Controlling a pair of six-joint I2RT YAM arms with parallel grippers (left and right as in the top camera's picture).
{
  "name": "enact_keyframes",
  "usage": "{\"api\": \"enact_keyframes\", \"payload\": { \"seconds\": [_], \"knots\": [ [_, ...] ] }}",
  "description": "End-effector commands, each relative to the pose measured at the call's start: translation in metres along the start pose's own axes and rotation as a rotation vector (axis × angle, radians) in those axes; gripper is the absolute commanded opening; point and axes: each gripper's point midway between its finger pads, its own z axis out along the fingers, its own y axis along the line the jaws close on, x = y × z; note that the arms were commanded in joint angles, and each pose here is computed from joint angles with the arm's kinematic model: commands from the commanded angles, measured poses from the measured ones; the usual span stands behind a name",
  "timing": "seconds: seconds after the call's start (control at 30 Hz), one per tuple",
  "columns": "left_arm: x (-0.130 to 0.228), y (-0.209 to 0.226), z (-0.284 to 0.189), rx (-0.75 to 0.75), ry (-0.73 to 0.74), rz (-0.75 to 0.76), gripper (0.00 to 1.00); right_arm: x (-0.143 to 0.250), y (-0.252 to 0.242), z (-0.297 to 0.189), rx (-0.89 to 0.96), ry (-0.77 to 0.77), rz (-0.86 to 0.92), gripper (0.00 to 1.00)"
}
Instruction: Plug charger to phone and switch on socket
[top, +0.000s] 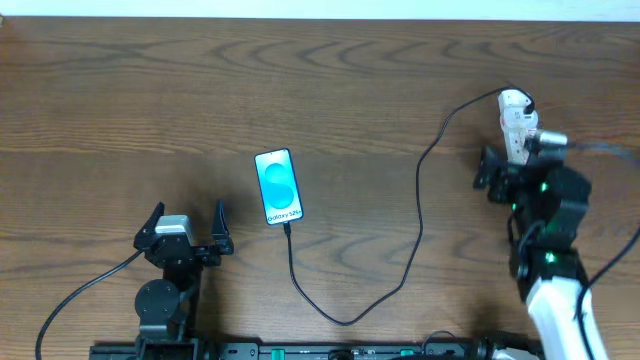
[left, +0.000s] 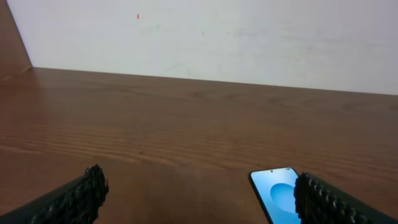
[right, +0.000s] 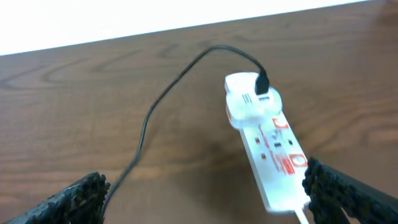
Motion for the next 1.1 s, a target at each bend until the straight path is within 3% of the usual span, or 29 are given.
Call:
{"api": "enact_keyframes", "payload": {
  "seconds": [0.0, 0.6, 1.07],
  "knots": [
    [0.017, 0.005, 0.001, -0.025, 0.051, -0.007, 0.98, 0.01, -0.005, -0.013, 0.031, -0.024, -0.01, 0.99],
    [0.017, 0.005, 0.001, -0.025, 0.051, -0.007, 0.98, 0.092, -0.018, -0.05, 0.098, -0.09, -0.011, 0.99],
    [0.017, 0.005, 0.001, -0.025, 0.051, -0.007, 0.98, 0.104, -0.02, -0.057, 0.112, -0.047, -0.053, 0.99]
  ]
}}
